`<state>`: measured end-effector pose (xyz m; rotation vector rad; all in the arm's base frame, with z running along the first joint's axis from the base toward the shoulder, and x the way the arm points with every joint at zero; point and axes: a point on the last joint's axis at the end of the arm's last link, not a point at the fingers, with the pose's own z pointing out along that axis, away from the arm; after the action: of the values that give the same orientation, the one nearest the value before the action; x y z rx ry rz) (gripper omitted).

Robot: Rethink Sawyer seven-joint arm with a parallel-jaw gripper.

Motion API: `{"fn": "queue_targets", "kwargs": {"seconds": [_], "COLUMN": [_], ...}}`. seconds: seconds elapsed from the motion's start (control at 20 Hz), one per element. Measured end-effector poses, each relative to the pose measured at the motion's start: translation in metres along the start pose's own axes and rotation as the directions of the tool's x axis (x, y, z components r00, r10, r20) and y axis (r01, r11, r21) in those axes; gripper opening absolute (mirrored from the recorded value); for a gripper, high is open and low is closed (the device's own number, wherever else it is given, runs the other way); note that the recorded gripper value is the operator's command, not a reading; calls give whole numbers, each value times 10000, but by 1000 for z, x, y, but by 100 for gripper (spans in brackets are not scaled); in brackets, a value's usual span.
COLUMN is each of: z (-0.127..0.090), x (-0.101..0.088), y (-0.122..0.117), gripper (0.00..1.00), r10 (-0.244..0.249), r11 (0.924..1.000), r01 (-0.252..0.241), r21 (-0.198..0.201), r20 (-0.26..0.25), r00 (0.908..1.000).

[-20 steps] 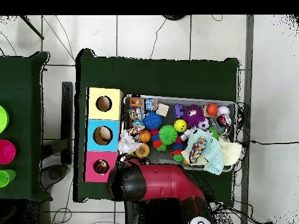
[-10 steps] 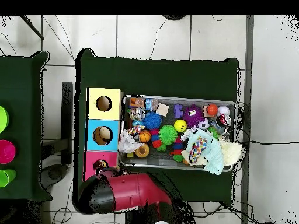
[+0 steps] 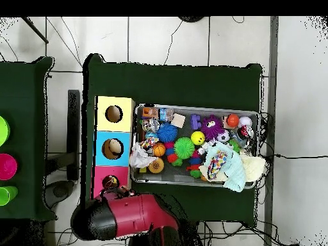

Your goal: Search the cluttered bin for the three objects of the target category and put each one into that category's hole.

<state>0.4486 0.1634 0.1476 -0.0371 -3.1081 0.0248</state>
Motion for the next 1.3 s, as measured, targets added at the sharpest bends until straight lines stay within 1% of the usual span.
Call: {"fn": "queue_targets", "kwargs": {"seconds": [0.25,0.35,0.45,0.5,0.7,0.8,1.15,1.3], "z": [5,8,9,10,8,7,3,2], "x": [-3,-3,-3,-3,-2,-2,-1,-3], "y": [-21,-30,-33,-35,-36,-35,-33,-30], "gripper": [0,0,0,0,0,0,0,0], "r10": [461,669,735,765,732,696,679,709], "r11": [9989,9975,9968,9963,9957,9955,9941,9937], "r01": [-461,-673,-744,-782,-776,-750,-763,-799], "r21": [120,238,301,360,512,574,767,782], "r20": [32,167,297,449,825,916,1065,1123], "r00": [9989,9976,9969,9961,9939,9934,9920,9911]}}
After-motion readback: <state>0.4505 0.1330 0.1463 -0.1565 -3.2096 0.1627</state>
